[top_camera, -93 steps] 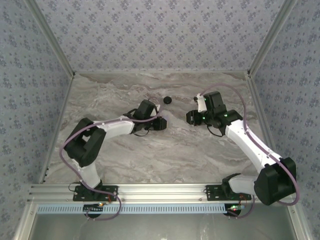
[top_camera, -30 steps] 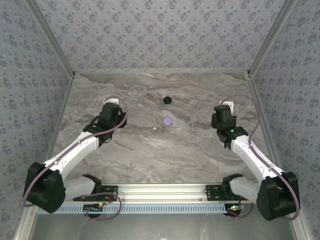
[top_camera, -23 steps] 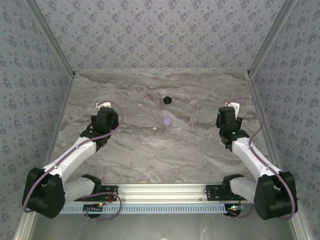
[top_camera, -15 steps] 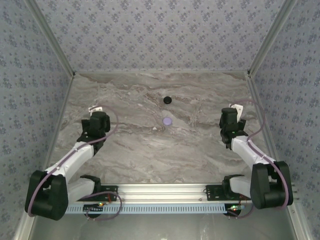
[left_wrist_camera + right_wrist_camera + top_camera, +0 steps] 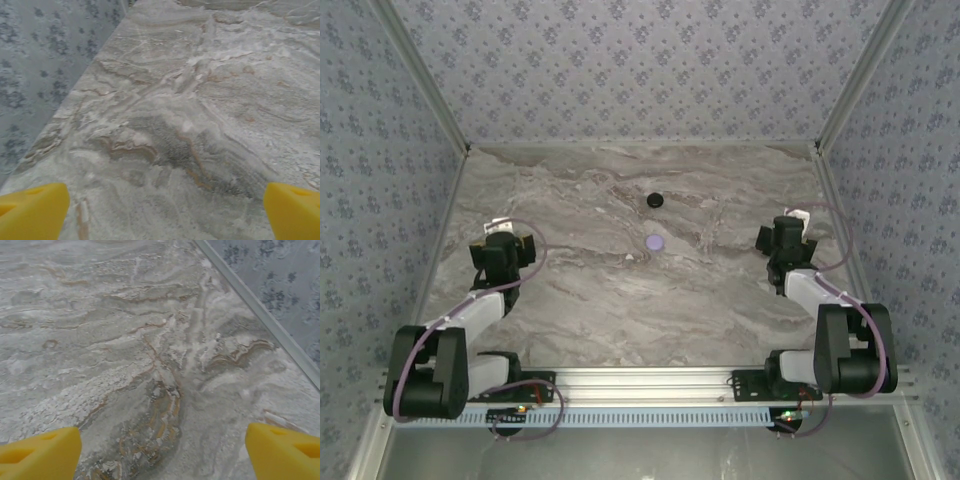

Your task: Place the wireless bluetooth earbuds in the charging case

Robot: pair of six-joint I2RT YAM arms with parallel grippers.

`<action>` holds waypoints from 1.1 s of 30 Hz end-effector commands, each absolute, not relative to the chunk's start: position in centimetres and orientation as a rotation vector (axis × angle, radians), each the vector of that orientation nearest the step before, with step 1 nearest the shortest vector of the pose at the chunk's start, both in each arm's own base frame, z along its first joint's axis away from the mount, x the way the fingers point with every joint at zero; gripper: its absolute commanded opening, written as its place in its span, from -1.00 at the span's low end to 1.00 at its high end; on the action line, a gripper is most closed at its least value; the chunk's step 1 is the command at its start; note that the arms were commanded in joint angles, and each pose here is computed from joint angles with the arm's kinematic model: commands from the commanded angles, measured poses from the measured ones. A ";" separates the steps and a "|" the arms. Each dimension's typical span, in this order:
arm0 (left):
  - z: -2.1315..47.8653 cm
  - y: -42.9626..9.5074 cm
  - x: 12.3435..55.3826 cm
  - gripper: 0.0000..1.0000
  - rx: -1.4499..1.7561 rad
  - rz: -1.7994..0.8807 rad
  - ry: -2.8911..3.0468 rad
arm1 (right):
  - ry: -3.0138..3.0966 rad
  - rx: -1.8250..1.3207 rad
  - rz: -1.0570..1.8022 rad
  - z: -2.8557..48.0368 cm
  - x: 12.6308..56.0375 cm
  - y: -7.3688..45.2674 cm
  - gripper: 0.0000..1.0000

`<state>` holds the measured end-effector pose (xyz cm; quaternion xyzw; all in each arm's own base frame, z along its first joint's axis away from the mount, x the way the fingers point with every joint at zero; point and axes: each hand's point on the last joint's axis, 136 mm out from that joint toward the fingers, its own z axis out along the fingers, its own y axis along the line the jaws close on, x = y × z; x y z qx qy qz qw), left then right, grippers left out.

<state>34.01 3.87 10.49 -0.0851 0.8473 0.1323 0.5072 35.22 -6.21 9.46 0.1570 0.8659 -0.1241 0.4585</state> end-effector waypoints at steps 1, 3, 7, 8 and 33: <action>11.8 1.8 35.8 0.98 -0.102 0.185 1.956 | 2.028 0.287 -0.214 10.5 36.1 -4.9 0.79; 11.7 1.2 36.2 0.98 -0.070 0.150 1.950 | 2.006 0.241 -0.192 10.6 36.2 -4.5 0.80; 11.9 0.2 36.7 0.98 -0.022 0.088 1.927 | 1.952 0.202 -0.129 10.9 36.4 -3.8 0.81; 12.0 0.0 36.7 0.98 -0.011 0.074 1.914 | 1.944 0.186 -0.122 10.9 36.5 -3.6 0.81; 8.9 1.2 39.7 0.98 -0.064 0.045 1.962 | 1.980 0.040 -0.092 8.1 38.8 -1.9 1.00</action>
